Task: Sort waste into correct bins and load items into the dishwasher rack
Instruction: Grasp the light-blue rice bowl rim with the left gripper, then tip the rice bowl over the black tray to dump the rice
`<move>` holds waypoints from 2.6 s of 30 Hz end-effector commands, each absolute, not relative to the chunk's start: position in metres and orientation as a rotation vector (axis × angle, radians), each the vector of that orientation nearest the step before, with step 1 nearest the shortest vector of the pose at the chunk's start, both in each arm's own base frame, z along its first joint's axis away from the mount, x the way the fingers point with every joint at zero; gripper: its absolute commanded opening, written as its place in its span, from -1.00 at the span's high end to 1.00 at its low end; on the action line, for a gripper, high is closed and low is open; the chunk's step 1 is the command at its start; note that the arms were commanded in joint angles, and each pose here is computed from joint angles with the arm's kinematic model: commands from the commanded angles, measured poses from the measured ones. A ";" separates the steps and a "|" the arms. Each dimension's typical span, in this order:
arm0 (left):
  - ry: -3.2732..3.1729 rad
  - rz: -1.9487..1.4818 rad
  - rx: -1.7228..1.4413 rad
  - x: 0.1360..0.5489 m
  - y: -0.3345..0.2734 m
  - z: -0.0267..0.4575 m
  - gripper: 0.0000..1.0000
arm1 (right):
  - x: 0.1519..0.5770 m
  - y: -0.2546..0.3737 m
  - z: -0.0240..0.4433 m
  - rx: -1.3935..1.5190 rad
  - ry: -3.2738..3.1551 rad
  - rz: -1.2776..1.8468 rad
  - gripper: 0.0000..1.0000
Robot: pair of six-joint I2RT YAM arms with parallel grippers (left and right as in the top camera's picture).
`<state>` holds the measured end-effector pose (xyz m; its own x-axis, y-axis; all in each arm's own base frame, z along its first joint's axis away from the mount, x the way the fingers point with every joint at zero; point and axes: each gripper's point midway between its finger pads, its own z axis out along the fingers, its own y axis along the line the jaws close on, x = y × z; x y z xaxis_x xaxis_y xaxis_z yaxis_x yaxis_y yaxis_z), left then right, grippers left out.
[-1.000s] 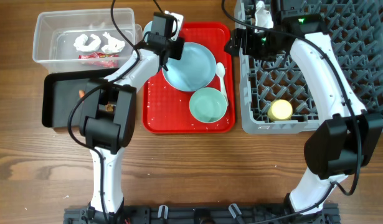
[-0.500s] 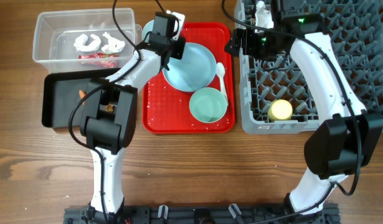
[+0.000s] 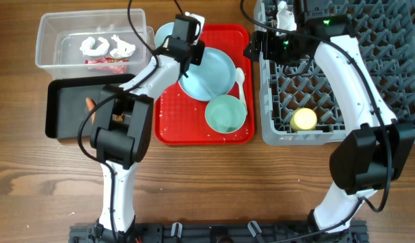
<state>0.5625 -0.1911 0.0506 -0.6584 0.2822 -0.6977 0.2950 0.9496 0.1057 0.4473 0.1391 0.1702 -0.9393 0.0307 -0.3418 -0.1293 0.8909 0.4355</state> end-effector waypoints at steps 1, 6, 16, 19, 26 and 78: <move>2.214 -0.006 0.370 0.564 -0.198 0.114 0.92 | 0.450 0.138 0.170 -0.083 2.711 0.641 -0.93; 2.211 -0.009 0.372 0.559 -0.198 0.129 0.92 | 0.450 0.138 0.170 -0.084 2.711 0.641 -0.94; 2.293 -0.036 0.307 0.530 -0.188 0.153 0.92 | 0.452 0.138 0.171 -0.086 2.701 0.641 -0.94; 2.342 -0.067 0.238 0.513 -0.181 0.165 0.92 | 0.452 0.138 0.171 -0.086 2.701 0.641 -0.94; 2.421 -0.166 0.146 0.472 -0.176 0.195 0.92 | 0.452 0.138 0.171 -0.086 2.700 0.641 -0.95; 2.332 -1.174 -0.683 0.364 0.075 0.150 0.92 | 0.441 0.137 0.166 -0.105 2.747 0.636 -0.99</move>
